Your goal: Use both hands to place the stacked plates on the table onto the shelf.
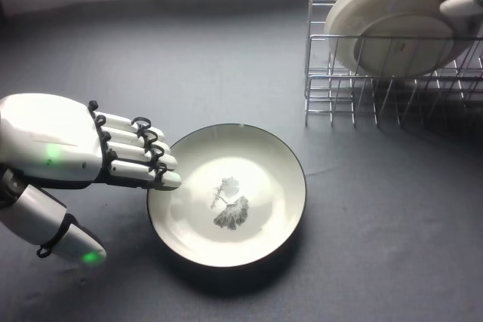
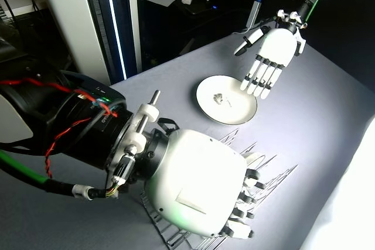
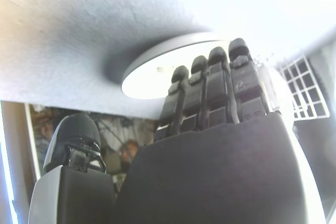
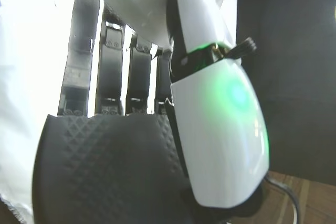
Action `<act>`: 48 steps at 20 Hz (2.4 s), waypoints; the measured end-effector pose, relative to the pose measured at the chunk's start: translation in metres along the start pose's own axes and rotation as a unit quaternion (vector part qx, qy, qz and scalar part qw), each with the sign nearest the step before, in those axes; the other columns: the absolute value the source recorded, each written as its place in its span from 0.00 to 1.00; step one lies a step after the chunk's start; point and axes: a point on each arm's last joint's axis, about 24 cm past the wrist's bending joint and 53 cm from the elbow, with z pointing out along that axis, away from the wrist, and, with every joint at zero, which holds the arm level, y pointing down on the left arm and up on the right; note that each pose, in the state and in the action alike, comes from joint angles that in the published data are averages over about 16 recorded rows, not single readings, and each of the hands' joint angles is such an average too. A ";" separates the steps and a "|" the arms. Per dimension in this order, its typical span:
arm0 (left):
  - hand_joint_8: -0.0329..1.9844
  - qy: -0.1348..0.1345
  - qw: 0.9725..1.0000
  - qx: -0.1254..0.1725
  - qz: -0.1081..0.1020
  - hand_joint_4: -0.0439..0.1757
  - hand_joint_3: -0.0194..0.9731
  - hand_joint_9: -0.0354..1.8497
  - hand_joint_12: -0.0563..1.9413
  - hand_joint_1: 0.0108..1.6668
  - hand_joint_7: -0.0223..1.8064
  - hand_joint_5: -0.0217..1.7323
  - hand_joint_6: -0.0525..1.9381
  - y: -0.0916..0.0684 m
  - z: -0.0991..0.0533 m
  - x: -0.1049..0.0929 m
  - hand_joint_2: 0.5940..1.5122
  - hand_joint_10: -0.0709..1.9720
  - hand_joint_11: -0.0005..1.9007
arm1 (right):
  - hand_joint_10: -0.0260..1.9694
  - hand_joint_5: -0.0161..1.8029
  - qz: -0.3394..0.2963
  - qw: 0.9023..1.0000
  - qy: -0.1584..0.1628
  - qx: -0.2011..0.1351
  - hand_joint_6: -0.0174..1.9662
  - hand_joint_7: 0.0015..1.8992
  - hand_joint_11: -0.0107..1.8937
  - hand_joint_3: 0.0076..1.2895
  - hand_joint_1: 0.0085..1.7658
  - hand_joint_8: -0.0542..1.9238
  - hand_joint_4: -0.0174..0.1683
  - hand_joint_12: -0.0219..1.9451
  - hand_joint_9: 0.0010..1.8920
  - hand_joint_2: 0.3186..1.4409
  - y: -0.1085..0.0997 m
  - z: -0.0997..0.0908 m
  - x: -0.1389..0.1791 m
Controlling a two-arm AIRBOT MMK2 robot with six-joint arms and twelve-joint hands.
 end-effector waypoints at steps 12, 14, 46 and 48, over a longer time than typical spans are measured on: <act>0.02 0.014 1.000 0.003 -0.006 0.22 0.03 0.02 0.03 0.00 0.02 0.03 0.03 0.000 0.004 0.013 0.65 0.03 0.01 | 0.03 0.05 -0.144 0.976 0.051 -0.156 0.01 0.04 0.02 0.00 0.45 0.04 0.10 0.12 0.03 0.45 0.081 -0.011 0.051; 0.02 0.017 1.000 0.003 -0.010 0.22 0.04 0.02 0.03 0.00 0.02 0.03 0.03 0.001 0.004 0.017 0.65 0.03 0.01 | 0.02 0.03 -0.167 0.966 0.070 -0.186 0.01 0.02 0.02 0.00 0.45 0.04 0.10 0.04 0.01 0.41 0.091 -0.017 0.068; 0.01 0.053 0.995 -0.005 -0.080 0.17 0.04 0.00 0.03 0.00 0.01 0.02 0.02 0.010 0.008 0.066 0.65 0.01 0.01 | 0.01 0.02 -0.242 0.878 0.247 -0.332 0.01 0.01 0.02 0.00 0.54 0.04 0.17 0.01 0.01 0.24 0.087 -0.028 0.246; 0.01 0.053 0.995 -0.004 -0.080 0.17 0.04 0.00 0.03 0.00 0.01 0.02 0.02 0.010 0.008 0.066 0.65 0.01 0.01 | 0.01 0.02 -0.240 0.878 0.251 -0.328 0.01 0.01 0.02 0.00 0.55 0.04 0.18 0.01 0.01 0.24 0.086 -0.022 0.255</act>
